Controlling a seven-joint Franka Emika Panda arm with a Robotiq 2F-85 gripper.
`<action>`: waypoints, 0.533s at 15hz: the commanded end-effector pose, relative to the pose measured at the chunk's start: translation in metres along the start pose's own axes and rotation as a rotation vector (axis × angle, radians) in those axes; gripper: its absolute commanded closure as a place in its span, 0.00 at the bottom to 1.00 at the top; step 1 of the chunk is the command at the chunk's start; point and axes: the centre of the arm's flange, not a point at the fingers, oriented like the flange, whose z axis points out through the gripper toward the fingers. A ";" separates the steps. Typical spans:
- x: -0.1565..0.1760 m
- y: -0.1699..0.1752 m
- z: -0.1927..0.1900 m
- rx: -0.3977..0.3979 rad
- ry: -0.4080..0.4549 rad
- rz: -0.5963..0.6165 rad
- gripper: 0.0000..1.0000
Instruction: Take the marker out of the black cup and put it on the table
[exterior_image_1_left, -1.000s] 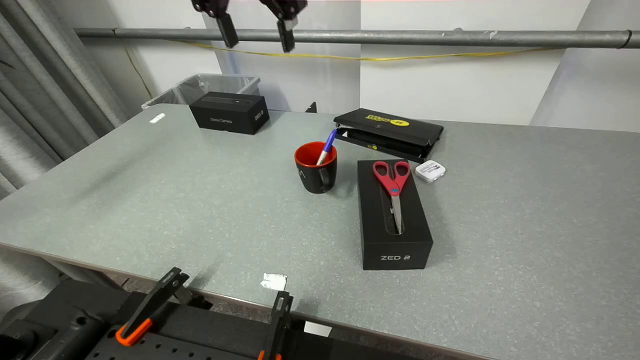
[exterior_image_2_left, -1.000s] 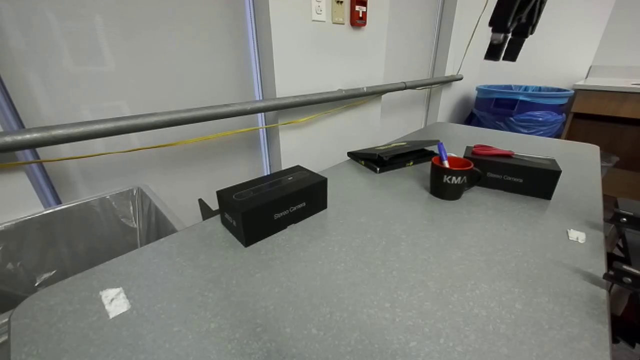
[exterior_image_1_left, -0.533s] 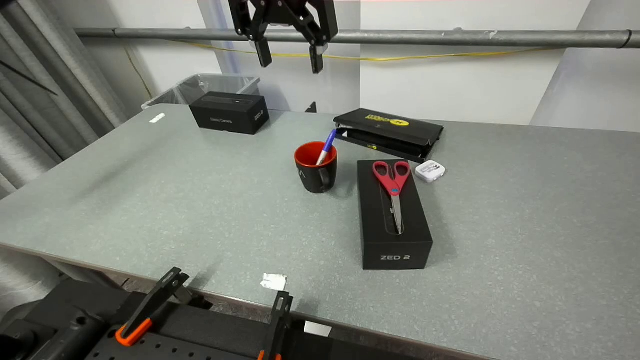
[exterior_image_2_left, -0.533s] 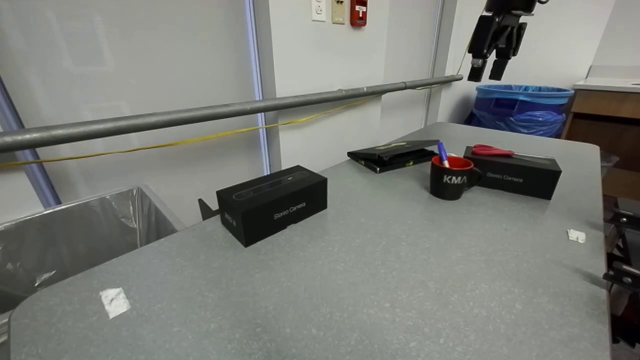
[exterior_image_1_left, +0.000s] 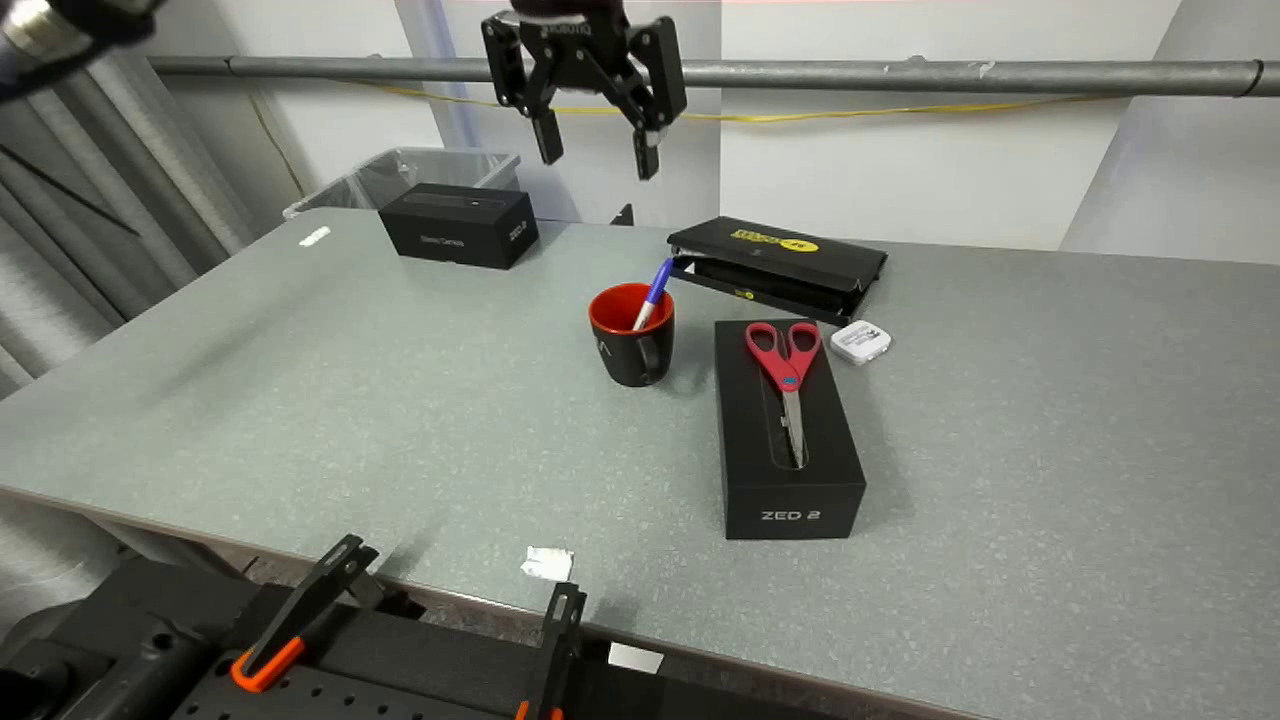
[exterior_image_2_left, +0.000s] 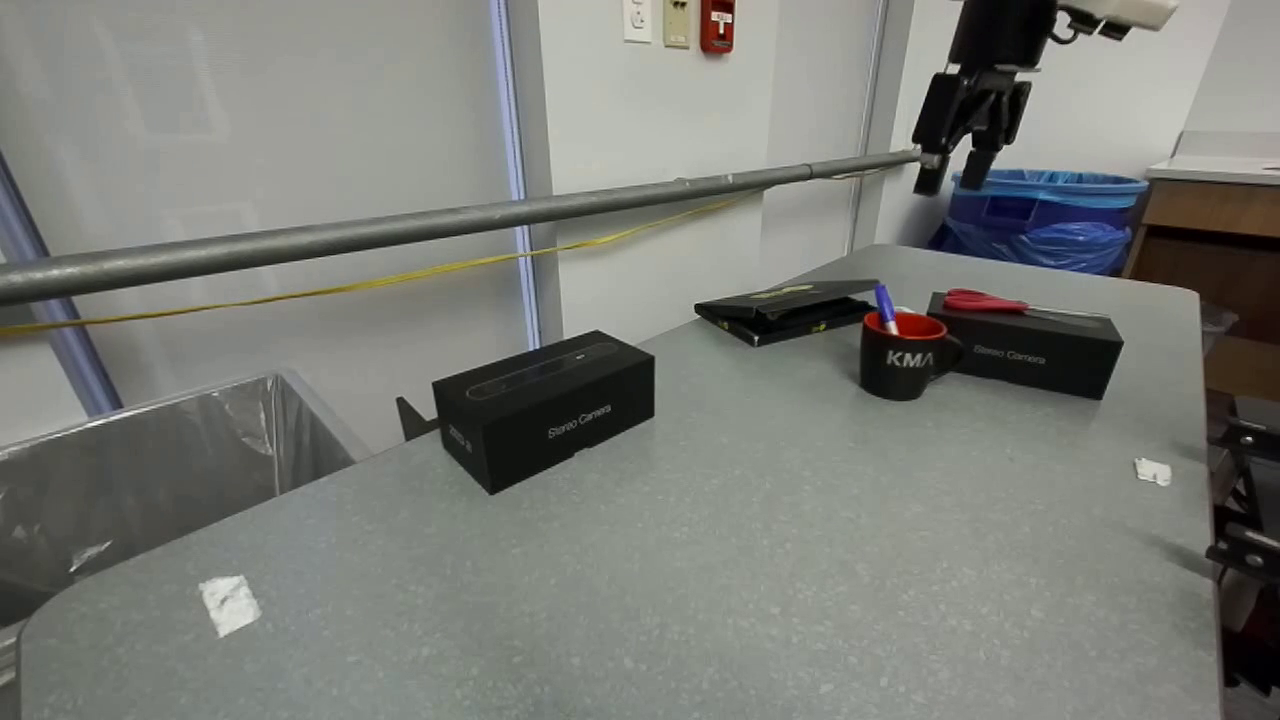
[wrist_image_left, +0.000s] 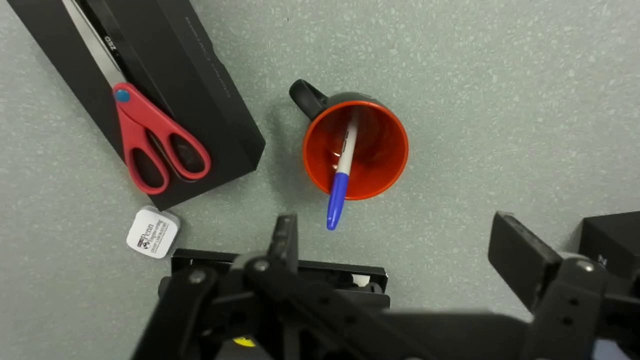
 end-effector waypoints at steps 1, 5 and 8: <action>0.035 0.002 0.047 -0.034 0.046 0.066 0.00; 0.053 0.007 0.082 -0.068 0.077 0.118 0.00; 0.060 0.012 0.100 -0.089 0.052 0.150 0.00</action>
